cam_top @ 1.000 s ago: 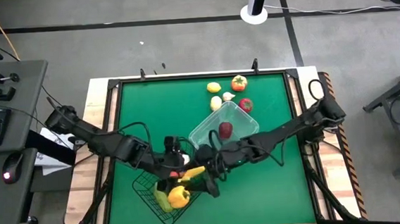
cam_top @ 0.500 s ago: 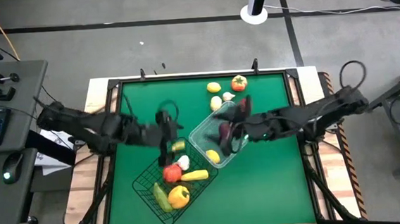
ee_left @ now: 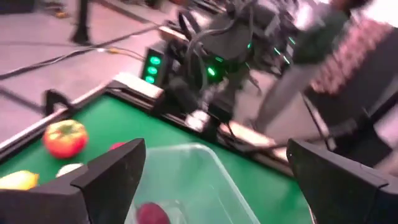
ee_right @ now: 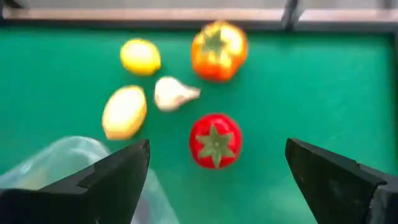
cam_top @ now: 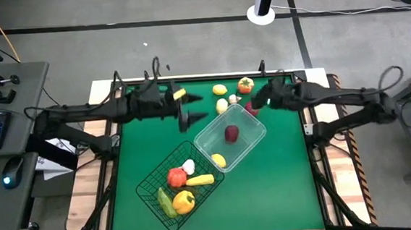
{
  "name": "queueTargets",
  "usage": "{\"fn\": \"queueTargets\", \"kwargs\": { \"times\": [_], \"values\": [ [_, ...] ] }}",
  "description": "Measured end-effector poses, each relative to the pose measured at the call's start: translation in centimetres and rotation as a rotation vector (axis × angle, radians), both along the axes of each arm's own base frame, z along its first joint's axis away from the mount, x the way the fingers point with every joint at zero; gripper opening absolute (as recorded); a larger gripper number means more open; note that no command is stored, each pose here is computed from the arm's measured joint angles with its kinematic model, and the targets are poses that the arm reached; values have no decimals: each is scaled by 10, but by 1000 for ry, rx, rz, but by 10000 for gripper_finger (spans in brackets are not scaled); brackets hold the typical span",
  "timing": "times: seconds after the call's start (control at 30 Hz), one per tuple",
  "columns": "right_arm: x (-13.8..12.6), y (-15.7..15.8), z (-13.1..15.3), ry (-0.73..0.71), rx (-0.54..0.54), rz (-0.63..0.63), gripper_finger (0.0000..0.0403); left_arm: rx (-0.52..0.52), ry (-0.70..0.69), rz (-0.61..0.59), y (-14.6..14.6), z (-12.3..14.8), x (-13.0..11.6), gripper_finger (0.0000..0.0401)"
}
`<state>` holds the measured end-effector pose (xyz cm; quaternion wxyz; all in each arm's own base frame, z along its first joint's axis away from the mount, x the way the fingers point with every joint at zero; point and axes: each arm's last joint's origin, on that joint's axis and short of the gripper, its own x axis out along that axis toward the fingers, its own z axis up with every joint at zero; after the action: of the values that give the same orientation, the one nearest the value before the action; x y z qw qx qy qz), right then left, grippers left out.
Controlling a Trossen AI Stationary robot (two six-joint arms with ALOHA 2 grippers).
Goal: Sort produce into baskets
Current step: Put the bottom tomato into the wire basket
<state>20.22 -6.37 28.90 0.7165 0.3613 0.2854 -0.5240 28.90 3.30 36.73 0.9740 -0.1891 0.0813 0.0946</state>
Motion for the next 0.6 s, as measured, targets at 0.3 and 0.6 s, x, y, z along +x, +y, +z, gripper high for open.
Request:
{"fn": "queueTargets", "kwargs": {
  "times": [0.3, 0.6],
  "values": [
    [-34, -79, -63, -275, 272, 136, 367, -218, -85, 251, 74, 1, -16, 375],
    [-56, -84, -72, -124, 295, 57, 367, -212, -98, 316, 97, 3, -28, 375]
  ]
}}
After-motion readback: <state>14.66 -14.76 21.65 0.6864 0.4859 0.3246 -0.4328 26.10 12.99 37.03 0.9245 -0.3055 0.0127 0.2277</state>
